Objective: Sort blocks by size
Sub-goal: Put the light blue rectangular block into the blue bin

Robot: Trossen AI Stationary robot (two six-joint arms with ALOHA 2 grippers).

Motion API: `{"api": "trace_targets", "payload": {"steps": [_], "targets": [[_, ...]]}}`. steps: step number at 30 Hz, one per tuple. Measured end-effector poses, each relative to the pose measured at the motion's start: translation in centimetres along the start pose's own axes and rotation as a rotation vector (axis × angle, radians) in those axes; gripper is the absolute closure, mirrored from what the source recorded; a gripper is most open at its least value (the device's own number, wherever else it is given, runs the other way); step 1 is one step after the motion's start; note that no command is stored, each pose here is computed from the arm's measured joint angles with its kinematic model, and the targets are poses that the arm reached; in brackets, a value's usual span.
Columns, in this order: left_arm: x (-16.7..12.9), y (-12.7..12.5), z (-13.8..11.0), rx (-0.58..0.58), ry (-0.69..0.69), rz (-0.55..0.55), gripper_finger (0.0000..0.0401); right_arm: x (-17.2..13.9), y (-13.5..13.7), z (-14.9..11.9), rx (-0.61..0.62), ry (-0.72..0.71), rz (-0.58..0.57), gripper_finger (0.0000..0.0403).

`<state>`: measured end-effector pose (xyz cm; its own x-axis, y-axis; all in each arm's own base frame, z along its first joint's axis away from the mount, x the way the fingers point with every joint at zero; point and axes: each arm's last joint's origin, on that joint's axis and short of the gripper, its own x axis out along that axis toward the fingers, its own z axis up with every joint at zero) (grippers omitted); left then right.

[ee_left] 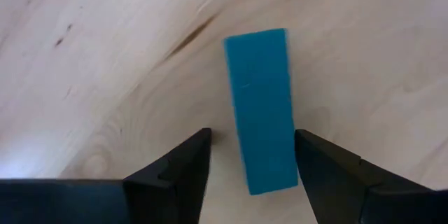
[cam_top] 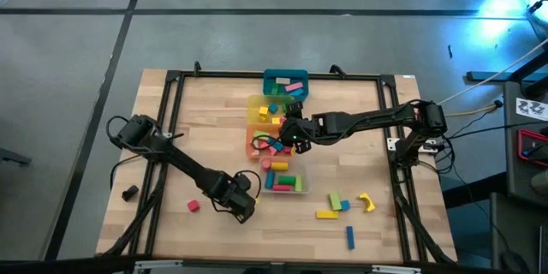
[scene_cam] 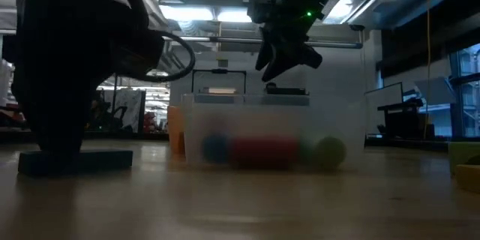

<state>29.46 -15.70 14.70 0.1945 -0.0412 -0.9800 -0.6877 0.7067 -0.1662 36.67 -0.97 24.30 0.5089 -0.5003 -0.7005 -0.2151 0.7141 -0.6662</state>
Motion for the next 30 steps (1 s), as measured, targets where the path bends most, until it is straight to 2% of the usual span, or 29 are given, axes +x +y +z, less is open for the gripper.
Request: {"api": "trace_targets", "payload": {"steps": [8,11,14,17,25,30], "targets": [[0.8,0.0,0.0,-0.003,0.006,0.028,0.0212,-0.3,0.2,-0.6,-0.034,0.050,0.025,0.0196],[0.7,0.3,0.1,-0.045,0.012,0.048,0.0240,-1.2,-0.1,-1.3,-0.050,0.078,0.042,0.0196],[0.7,0.4,0.5,-0.076,0.015,0.045,0.0287,-2.5,-0.7,-1.8,-0.042,0.082,0.043,0.0196],[0.7,0.5,0.9,-0.088,0.020,0.045,0.0323,-4.2,-1.6,-2.5,-0.005,0.068,0.031,0.0196],[0.5,1.1,2.3,-0.059,0.065,0.021,0.0323,-8.6,-4.4,-5.6,0.157,0.065,-0.003,0.0196],[-0.3,1.7,3.4,-0.040,0.016,0.020,0.0319,-10.1,-5.6,-7.8,0.277,0.087,0.015,0.0196]]}}
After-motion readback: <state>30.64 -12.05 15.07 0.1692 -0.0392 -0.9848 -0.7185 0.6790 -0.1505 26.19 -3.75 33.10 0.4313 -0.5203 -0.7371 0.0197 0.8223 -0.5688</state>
